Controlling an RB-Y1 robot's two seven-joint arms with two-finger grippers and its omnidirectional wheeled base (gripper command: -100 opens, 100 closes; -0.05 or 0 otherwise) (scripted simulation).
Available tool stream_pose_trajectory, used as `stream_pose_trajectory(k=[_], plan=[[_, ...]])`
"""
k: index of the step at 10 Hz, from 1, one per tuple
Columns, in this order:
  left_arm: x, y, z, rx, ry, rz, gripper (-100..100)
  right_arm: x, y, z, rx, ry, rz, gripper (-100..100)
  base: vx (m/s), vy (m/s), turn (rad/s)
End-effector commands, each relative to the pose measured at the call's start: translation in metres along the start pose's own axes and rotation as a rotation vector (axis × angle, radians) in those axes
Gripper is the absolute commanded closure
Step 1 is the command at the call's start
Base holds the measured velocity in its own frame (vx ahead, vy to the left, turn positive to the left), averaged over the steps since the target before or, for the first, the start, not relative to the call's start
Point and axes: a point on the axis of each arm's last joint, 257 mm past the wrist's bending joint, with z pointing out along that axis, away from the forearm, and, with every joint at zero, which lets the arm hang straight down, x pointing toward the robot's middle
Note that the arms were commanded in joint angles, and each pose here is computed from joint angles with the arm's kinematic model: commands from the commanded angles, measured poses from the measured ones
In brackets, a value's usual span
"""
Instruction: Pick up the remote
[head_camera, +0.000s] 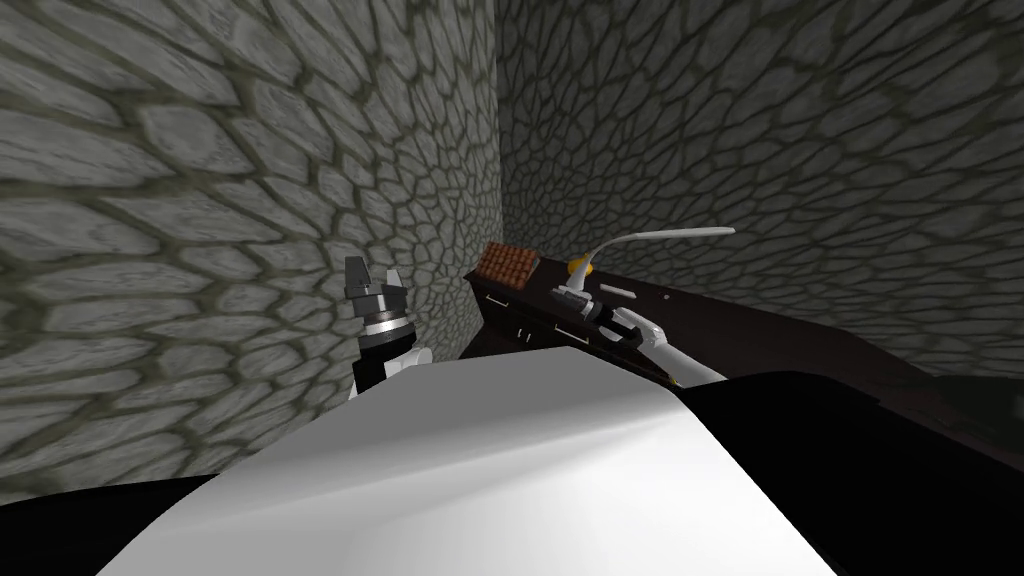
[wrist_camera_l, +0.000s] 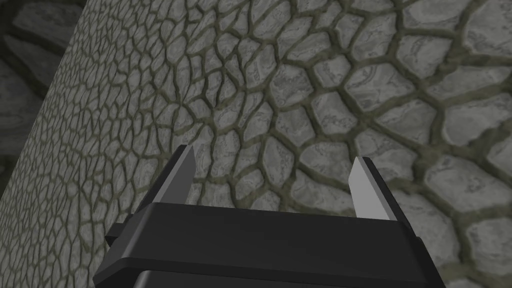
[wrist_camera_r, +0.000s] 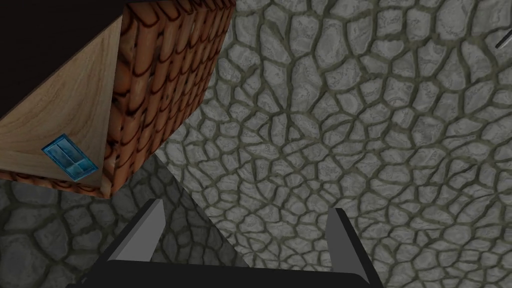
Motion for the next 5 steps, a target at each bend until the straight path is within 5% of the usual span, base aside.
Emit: stream_pose_trajectory(k=[1,5], plan=[[0.0,0.0,0.0,0.0,0.0,0.0,0,0.007,-0.011,-0.009,0.018,0.053,-0.018,-100,-0.002,0.017,0.147],[0.0,0.0,0.0,0.0,0.0,0.0,0,0.031,-0.045,-0.036,0.081,0.22,-0.063,-100,0.004,0.019,0.205]])
